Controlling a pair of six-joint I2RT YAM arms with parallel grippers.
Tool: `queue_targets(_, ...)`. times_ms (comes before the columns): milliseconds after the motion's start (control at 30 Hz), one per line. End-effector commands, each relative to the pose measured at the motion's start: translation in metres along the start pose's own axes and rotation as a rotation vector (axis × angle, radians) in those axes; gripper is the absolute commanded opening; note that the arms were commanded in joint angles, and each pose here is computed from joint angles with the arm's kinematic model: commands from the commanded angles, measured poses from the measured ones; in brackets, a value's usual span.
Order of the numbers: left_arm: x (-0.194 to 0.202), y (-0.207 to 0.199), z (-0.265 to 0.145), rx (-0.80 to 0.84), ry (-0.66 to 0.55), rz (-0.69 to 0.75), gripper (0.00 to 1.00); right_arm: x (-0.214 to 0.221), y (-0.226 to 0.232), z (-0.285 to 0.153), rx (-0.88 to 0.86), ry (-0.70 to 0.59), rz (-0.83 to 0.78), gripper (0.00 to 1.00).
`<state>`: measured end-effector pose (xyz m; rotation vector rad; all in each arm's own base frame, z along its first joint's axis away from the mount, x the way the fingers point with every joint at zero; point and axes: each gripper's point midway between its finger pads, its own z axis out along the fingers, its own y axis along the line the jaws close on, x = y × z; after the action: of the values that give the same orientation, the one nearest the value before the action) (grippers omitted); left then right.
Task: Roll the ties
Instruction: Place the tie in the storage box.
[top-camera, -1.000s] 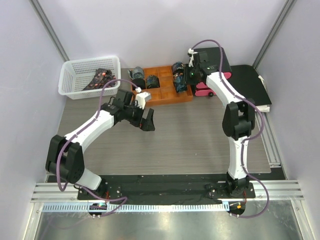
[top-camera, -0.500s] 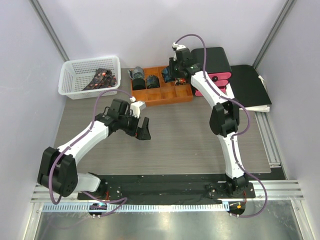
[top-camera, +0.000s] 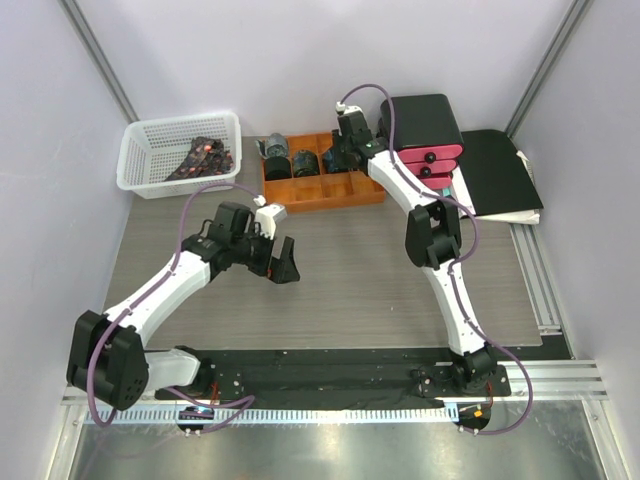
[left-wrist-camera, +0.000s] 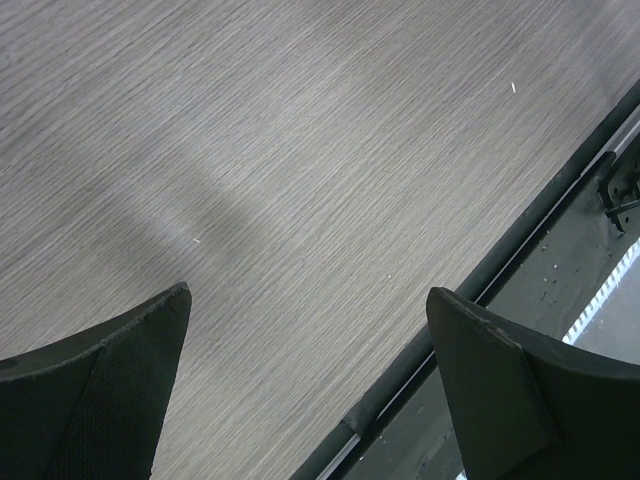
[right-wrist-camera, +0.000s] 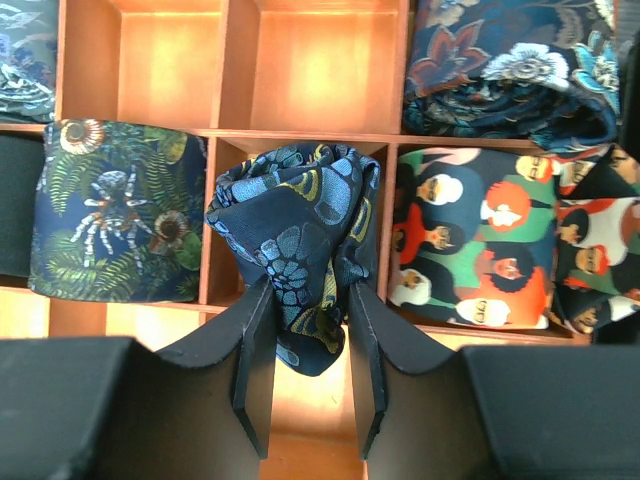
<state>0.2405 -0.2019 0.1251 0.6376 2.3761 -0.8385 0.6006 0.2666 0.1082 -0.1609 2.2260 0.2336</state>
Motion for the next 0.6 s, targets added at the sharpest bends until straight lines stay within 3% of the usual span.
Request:
queue_targets(0,-0.011,-0.005,-0.006,0.015,-0.054,0.017,1.0,-0.008,0.002,0.002,0.021,-0.023,0.005,0.01)
queue_targets(300,-0.01,-0.009,-0.01,0.028,-0.067,0.028,0.99,0.024,0.003,0.02,0.018,0.056,0.015,0.01)
queue_targets(333,-0.01,-0.009,-0.01,0.026,-0.066,0.028,1.0,0.024,0.005,0.02,0.012,0.056,0.021,0.06)
queue_targets(367,-0.01,-0.008,-0.01,0.023,-0.069,0.03,1.0,0.025,0.008,0.021,-0.004,0.06,0.027,0.26)
queue_targets(467,-0.01,-0.001,-0.009,-0.013,-0.067,0.021,1.0,0.017,0.014,0.018,-0.028,0.041,0.04,0.52)
queue_targets(567,-0.016,0.001,-0.01,-0.027,-0.061,0.002,1.0,-0.008,0.02,0.008,-0.053,-0.016,0.047,0.54)
